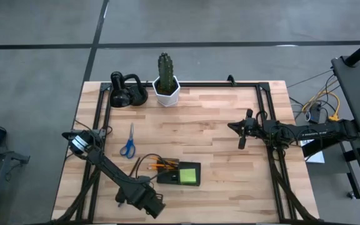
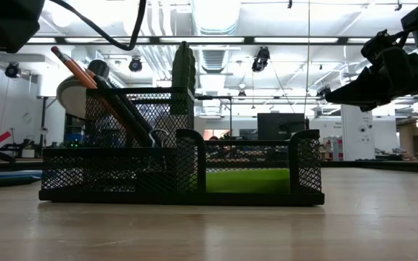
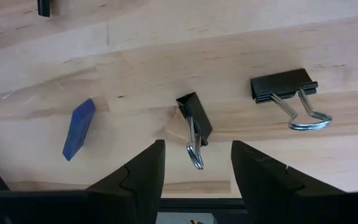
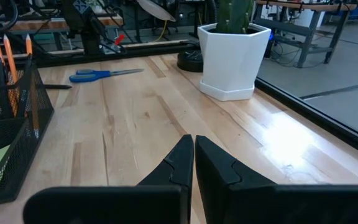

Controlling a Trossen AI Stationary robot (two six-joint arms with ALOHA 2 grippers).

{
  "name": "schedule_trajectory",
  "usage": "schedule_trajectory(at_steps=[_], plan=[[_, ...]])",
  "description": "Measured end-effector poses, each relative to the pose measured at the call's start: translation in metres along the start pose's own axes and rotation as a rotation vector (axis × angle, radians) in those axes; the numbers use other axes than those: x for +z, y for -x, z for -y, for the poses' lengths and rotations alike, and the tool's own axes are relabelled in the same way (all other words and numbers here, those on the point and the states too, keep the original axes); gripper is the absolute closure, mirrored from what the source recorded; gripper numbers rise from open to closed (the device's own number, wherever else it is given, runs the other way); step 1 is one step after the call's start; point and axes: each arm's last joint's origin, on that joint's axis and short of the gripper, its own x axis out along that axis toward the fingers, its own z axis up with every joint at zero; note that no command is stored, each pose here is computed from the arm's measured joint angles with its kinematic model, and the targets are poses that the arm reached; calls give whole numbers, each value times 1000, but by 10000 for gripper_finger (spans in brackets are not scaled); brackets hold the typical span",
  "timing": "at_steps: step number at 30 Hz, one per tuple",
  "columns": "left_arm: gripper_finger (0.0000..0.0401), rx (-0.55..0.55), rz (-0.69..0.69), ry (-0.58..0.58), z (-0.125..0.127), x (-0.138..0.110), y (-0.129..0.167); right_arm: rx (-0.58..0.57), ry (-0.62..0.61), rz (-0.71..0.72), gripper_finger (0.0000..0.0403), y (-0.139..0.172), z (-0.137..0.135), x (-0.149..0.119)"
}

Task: Pick and place office supplies into organizer
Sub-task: Put the left binder clip into the desk organizer

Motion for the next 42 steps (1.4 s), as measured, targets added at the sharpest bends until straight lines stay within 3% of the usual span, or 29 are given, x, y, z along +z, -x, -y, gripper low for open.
schedule_trajectory(at_steps=[14,37,42], plan=[[237,1,0,-1,0,0,0,0,0,0,394,0,0,0],[393,2,-4,-8,0,0,-1,0,1,0,394,0,0,0],[399,0,-33,-61,1,-1,0,0,1,0,394,0,0,0]])
